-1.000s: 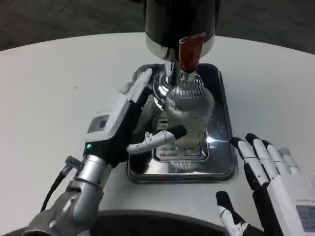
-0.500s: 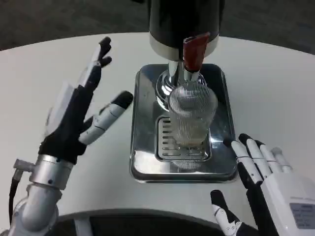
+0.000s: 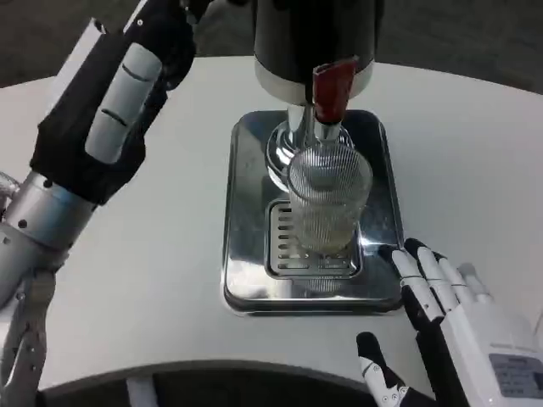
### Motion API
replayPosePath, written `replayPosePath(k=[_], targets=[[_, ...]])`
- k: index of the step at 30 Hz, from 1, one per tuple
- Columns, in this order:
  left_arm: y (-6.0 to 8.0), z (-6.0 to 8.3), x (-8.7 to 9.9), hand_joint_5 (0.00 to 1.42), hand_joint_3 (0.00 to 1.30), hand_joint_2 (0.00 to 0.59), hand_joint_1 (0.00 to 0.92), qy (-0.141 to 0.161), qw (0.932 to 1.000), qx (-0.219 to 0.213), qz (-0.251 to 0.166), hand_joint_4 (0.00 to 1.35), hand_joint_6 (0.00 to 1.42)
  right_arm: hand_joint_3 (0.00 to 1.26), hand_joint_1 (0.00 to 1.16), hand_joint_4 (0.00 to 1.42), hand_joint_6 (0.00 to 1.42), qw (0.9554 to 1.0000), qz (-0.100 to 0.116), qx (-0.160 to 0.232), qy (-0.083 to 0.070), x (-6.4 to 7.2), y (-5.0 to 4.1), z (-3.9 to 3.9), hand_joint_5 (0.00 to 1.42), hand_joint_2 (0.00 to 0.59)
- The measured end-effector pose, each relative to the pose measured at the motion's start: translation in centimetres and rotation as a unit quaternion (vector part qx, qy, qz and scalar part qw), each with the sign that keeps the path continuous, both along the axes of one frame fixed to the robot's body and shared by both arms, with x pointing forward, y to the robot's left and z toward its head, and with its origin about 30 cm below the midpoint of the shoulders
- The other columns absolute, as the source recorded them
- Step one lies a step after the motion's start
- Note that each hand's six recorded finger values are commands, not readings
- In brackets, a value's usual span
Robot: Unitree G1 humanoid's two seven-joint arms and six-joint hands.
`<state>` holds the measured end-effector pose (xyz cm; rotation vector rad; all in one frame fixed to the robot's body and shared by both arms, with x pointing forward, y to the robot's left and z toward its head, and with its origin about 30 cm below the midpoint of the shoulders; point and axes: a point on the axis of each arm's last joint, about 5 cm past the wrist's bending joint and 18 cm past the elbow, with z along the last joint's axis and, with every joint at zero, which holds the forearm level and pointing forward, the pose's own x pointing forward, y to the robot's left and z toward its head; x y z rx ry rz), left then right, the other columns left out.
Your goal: Grasp the cup under the faucet to collect the drink, then remove the cup.
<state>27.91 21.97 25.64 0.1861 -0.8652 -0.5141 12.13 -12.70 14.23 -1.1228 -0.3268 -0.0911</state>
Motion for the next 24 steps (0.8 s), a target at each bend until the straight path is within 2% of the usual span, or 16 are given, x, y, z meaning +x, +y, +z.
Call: replayPosePath(k=[3, 6, 7, 11, 17, 24], targets=[[0.2, 0.9, 0.2, 0.03, 0.00, 0.245, 0.000, 0.016, 0.9991, -0.011, -0.039, 0.00, 0.02, 0.11, 0.47, 0.03, 0.09, 1.0000, -0.001, 0.000, 0.002, 0.0, 0.00, 0.00, 0.06, 0.487], [0.3, 2.2, 0.7, 0.03, 0.00, 0.236, 0.000, 0.040, 0.9951, -0.010, -0.090, 0.00, 0.00, 0.11, 0.47, 0.03, 0.09, 1.0000, -0.002, 0.001, 0.003, 0.0, 0.00, 0.01, 0.06, 0.487], [0.3, 2.8, 1.0, 0.03, 0.00, 0.231, 0.000, 0.053, 0.9924, 0.004, -0.111, 0.00, 0.00, 0.11, 0.47, 0.03, 0.09, 1.0000, -0.003, 0.002, 0.004, 0.1, 0.00, 0.02, 0.06, 0.487], [0.1, 3.9, 1.9, 0.04, 0.00, 0.226, 0.000, 0.082, 0.9840, 0.036, -0.154, 0.00, 0.00, 0.11, 0.47, 0.03, 0.10, 1.0000, -0.001, 0.004, 0.005, 0.1, 0.08, 0.05, 0.06, 0.487], [-0.4, 4.3, 3.1, 0.06, 0.00, 0.225, 0.000, 0.100, 0.9766, 0.057, -0.181, 0.00, 0.01, 0.11, 0.47, 0.04, 0.11, 0.9999, -0.003, 0.007, 0.007, 0.1, 0.06, 0.05, 0.07, 0.487], [-1.2, 3.6, 4.4, 0.06, 0.00, 0.220, 0.000, 0.127, 0.9718, 0.078, -0.183, 0.00, 0.02, 0.11, 0.47, 0.04, 0.11, 0.9999, -0.010, 0.011, 0.008, 0.2, -0.09, 0.09, 0.07, 0.487]])
